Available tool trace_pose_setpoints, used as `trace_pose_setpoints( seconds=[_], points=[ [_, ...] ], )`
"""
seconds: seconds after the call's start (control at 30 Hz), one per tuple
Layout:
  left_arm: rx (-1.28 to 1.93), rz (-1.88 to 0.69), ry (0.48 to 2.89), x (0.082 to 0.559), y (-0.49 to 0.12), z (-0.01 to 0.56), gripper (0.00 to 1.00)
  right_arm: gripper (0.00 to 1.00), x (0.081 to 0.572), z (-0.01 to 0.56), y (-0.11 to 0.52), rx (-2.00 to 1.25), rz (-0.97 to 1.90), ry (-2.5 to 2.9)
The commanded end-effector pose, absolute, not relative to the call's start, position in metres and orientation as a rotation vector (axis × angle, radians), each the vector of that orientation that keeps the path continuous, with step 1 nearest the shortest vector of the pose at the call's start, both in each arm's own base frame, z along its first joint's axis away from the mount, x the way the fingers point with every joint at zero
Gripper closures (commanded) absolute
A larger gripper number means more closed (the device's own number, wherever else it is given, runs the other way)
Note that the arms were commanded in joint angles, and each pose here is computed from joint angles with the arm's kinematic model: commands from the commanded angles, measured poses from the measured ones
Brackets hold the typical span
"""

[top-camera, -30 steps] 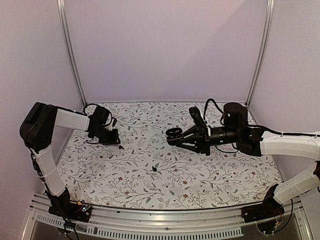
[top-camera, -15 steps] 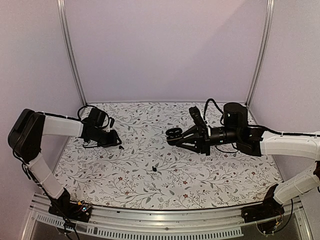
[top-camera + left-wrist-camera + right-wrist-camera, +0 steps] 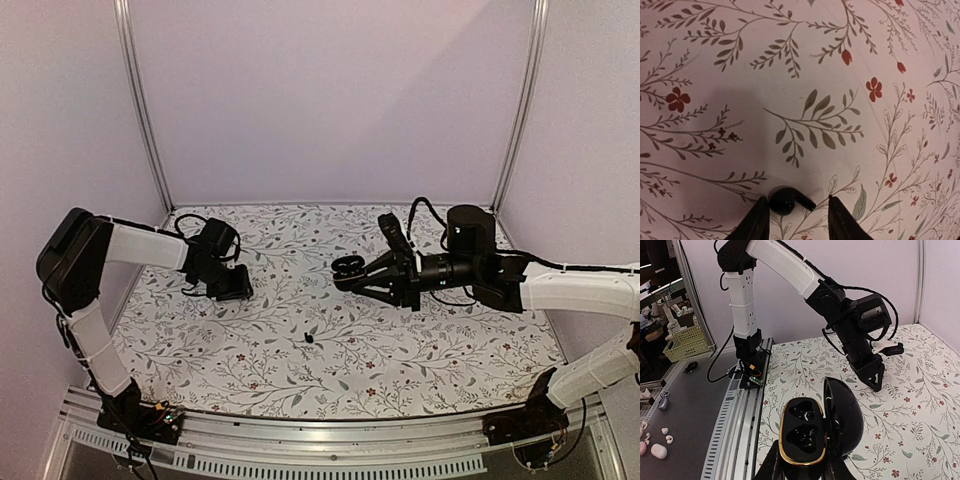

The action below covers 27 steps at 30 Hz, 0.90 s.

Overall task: Insert the wireless bluetooth earbuds into the charging case
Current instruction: Pick up the right earbud from the center of the board.

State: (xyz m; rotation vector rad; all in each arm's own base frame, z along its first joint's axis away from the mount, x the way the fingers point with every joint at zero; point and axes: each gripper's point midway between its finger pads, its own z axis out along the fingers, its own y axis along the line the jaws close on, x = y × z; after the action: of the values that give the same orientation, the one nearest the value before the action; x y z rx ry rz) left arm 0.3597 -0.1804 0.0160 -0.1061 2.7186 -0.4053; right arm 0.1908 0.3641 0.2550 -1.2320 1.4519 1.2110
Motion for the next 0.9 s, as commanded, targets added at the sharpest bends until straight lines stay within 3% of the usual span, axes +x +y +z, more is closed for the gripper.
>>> trace_pose_setpoints(
  seconds=[0.0,0.87],
  points=[
    [-0.076,-0.353,2.747,0.360,-0.193,0.010,0.61,1.00,0.192,0.263,0.362,-1.217,1.201,1.421],
    [0.391,-0.034,2.785,0.359,-0.228,0.001,0.72,1.00,0.192,0.261,0.362,-1.221,1.198,1.425]
  ],
)
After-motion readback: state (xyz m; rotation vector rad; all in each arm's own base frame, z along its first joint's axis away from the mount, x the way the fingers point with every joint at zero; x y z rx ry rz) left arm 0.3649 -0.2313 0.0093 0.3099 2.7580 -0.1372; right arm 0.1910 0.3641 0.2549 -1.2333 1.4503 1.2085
